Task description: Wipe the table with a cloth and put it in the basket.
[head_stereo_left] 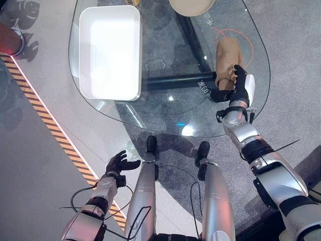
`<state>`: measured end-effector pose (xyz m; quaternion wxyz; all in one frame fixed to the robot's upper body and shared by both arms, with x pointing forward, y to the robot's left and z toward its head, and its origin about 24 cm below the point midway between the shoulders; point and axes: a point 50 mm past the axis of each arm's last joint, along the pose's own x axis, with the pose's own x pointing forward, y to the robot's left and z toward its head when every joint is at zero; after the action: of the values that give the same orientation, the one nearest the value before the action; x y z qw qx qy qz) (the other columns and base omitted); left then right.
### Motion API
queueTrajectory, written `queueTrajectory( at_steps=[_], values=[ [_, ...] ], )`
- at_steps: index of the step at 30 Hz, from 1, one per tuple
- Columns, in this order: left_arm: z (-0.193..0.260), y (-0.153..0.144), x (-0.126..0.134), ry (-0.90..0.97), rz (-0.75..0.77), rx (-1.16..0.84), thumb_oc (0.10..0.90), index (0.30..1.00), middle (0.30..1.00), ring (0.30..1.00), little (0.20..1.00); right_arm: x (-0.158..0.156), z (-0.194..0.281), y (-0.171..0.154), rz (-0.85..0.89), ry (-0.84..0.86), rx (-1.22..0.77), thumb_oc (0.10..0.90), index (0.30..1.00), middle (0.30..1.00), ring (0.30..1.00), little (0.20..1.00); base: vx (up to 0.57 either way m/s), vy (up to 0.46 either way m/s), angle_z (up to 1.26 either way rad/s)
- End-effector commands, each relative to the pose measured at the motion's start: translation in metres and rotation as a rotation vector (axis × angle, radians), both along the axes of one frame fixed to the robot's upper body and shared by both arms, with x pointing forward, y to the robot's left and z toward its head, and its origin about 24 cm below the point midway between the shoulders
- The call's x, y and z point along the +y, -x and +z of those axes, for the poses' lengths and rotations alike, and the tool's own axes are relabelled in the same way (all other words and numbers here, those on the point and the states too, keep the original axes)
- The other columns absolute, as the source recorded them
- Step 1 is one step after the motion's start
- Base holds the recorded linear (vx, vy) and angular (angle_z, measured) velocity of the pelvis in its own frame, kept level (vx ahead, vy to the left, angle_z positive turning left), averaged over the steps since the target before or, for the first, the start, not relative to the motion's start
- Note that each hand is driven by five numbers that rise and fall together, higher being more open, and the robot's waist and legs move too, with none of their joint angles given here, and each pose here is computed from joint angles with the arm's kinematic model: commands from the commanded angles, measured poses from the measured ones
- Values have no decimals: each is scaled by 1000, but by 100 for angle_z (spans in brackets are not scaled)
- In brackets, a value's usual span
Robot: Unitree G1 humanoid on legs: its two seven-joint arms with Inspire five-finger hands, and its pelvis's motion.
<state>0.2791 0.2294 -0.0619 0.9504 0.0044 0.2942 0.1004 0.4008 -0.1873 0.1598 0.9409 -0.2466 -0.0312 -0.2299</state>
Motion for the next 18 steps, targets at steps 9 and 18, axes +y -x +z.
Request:
queueTrajectory(
  at_steps=[9, 18],
  values=[
    [-8, 7, -7, -12, 7, 31, 800, 900, 900, 900, 900, -6, 77, -8, -82, 145, -237, 800, 900, 900, 900, 900, 5, 2, 1],
    [-7, 5, -9, -13, -12, 32, 800, 900, 900, 900, 900, -7, 83, -10, -113, 186, -214, 800, 900, 900, 900, 900, 20, 2, 7]
  ],
)
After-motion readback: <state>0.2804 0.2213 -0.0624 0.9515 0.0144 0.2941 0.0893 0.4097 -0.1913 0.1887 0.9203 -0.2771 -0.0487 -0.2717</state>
